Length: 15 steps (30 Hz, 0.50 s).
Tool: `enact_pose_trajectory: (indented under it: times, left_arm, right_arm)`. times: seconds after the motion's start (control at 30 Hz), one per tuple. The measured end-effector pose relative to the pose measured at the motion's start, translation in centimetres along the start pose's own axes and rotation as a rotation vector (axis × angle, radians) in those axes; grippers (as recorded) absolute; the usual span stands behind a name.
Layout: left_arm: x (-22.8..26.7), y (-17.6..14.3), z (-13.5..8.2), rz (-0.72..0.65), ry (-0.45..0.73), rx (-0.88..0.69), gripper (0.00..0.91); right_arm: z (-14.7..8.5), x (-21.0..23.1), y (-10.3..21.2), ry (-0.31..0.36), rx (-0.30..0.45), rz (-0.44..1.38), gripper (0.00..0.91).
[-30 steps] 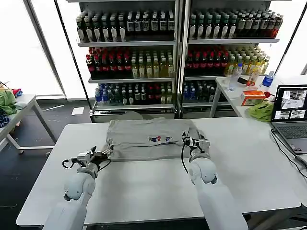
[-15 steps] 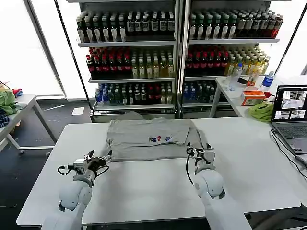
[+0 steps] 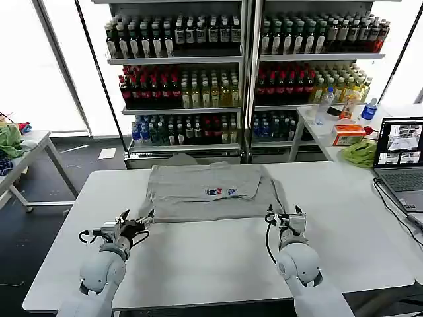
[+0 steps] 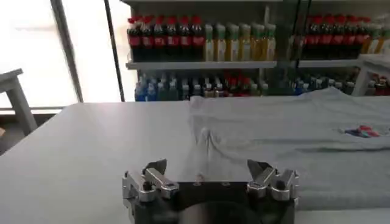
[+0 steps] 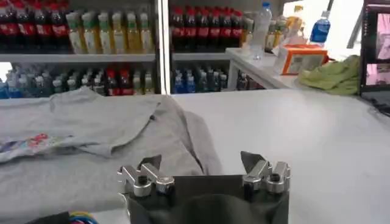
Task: Fold and organize the clothes.
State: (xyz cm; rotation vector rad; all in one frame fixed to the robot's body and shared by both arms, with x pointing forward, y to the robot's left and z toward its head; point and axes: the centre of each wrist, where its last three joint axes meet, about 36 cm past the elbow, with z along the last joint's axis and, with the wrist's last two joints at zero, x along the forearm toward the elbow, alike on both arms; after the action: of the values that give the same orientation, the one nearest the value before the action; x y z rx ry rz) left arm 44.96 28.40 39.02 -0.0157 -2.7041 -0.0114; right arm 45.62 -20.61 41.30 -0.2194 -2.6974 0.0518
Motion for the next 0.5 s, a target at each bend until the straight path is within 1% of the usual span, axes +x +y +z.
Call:
enact_pose_trajectory:
  times: [0.27,0.33,0.37,0.5]
  left_arm:
    - [-0.12,0.12,0.49,-0.003,0.02,-0.008,0.897]
    - [-0.12,0.15,0.48,-0.003,0.025,-0.012,0.766]
    - [-0.14,0.15,0.47,-0.003,0.028,-0.015,0.736]
    - [-0.34,0.12,0.5,0.0,0.04,-0.02,0.725]
  right_arm:
    - [0.27,-0.3,-0.1,0.019,0.003,0.01,0.907]
    - [0.32,-0.44,-0.19,0.025,0.004,0.013,0.907]
    - [0.36,-0.49,-0.22,0.027,0.003,0.013,0.907]
    - [0.39,-0.75,-0.17,0.034,0.0,0.014,0.907]
